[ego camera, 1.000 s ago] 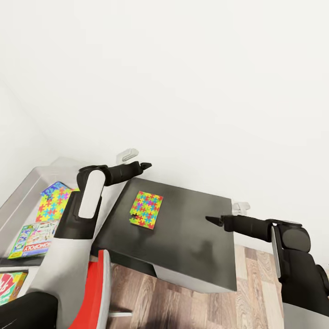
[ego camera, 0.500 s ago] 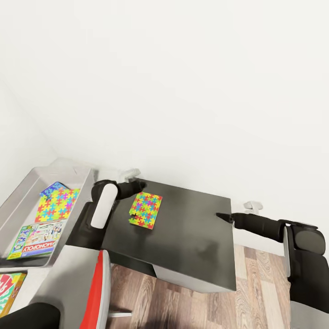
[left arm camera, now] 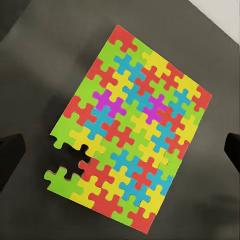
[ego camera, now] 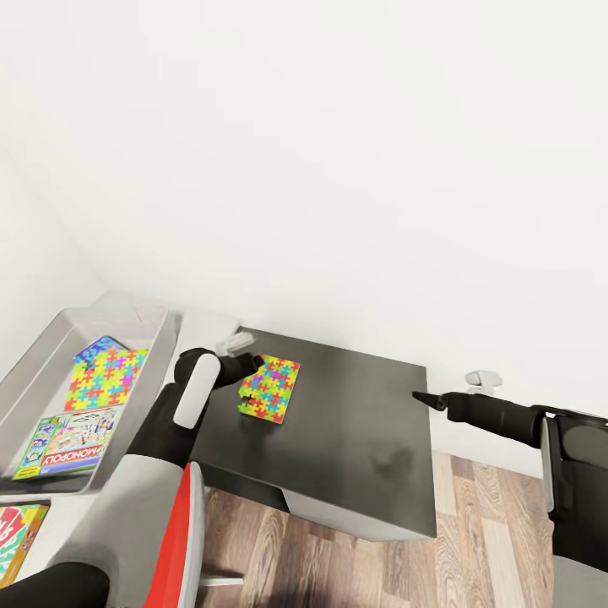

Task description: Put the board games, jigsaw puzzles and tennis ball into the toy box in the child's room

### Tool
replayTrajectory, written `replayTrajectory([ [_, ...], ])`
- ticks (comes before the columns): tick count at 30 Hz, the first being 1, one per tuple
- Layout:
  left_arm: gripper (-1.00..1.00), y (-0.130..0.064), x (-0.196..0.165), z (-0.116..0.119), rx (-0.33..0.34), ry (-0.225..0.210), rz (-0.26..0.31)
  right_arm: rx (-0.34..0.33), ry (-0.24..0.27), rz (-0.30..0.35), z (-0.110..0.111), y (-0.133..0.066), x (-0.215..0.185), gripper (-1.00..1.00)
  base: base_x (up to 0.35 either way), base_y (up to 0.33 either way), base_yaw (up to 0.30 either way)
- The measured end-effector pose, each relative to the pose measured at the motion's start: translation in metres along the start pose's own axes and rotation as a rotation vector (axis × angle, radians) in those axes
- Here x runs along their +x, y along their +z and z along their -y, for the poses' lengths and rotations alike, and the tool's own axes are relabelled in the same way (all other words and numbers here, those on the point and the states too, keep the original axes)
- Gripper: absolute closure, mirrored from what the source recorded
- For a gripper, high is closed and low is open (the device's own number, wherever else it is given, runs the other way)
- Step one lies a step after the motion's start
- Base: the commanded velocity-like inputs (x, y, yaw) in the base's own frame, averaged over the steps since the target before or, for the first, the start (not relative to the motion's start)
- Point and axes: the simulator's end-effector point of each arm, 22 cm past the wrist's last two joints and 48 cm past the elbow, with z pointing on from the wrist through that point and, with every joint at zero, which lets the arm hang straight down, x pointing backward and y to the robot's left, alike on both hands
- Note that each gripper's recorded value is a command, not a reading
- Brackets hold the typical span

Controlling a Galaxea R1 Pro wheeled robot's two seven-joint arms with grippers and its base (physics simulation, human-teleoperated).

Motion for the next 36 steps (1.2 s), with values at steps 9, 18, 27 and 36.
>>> replayTrajectory([
  [9, -1.00, 0.007, 0.003, -0.009, 0.022, -0.018, -0.015, 0.003, -0.001, 0.000, 0.002, -0.001, 0.000, -1.00, 0.000, 0.000, 0.000],
  [18, -1.00, 0.007, 0.001, -0.003, 0.062, -0.019, -0.013, 0.005, -0.001, -0.001, 0.003, -0.002, 0.001, -1.00, 0.000, 0.000, 0.000],
  [27, -1.00, 0.005, -0.008, 0.001, 0.074, -0.017, 0.000, 0.004, 0.000, -0.002, 0.003, -0.002, 0.001, -1.00, 0.000, 0.000, 0.000],
  [36, -1.00, 0.002, -0.033, 0.011, 0.104, -0.008, 0.023, 0.001, 0.003, -0.003, 0.001, -0.001, 0.002, -1.00, 0.000, 0.000, 0.000],
])
